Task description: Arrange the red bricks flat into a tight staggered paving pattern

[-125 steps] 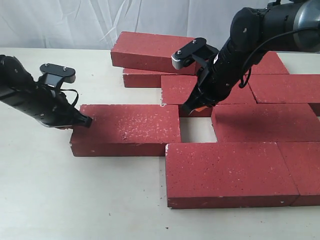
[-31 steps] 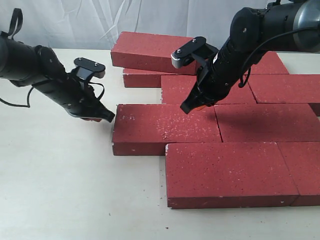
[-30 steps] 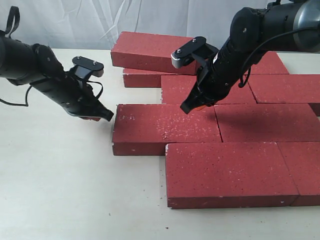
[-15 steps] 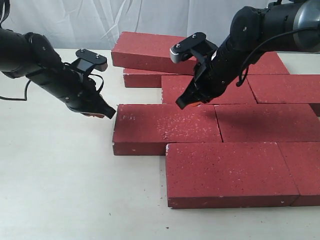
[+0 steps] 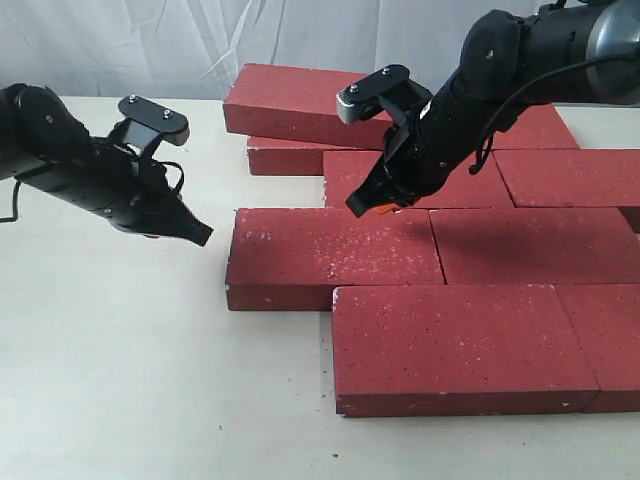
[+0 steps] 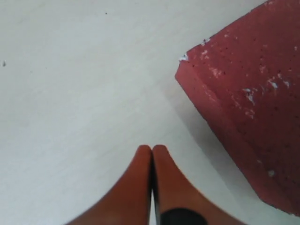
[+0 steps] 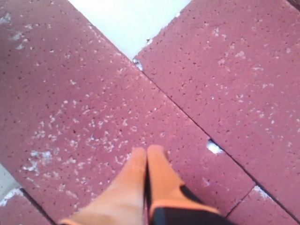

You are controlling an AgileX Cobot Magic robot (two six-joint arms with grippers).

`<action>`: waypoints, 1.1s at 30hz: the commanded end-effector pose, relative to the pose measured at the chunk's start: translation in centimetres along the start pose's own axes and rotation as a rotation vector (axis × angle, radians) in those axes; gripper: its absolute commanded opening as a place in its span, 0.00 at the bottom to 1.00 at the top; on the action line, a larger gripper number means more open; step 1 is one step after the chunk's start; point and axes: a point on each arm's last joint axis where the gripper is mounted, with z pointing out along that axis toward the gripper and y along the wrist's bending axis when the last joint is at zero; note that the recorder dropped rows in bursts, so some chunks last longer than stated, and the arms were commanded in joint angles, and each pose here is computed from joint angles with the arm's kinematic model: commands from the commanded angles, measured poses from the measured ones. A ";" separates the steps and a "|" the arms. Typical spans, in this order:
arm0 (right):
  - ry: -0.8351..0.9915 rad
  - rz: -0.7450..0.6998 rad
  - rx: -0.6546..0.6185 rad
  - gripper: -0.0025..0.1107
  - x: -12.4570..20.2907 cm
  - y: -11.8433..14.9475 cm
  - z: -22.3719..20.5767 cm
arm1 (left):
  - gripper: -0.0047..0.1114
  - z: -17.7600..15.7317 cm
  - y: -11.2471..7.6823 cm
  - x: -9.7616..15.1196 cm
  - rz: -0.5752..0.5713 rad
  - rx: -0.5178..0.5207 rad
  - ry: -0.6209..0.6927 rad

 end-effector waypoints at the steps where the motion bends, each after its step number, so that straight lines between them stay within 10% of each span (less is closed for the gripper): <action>1: -0.013 -0.003 -0.004 0.01 -0.1 0.0 -0.7 | 0.04 -1.2 0.0 -0.6 -0.019 -0.033 -0.079; 12: -0.457 -0.040 0.280 0.01 -4.1 -2.1 -3.6 | 0.04 -7.1 3.1 -6.8 -0.112 -0.471 -0.780; 23: -0.433 0.179 0.253 0.01 -6.7 -9.3 -8.1 | 0.04 -5.0 11.8 -9.6 -0.165 -0.243 -0.380; 33: -0.166 0.262 0.361 0.01 -7.4 -14.8 -4.4 | 0.04 0.6 14.1 -12.8 -0.176 -0.211 -0.112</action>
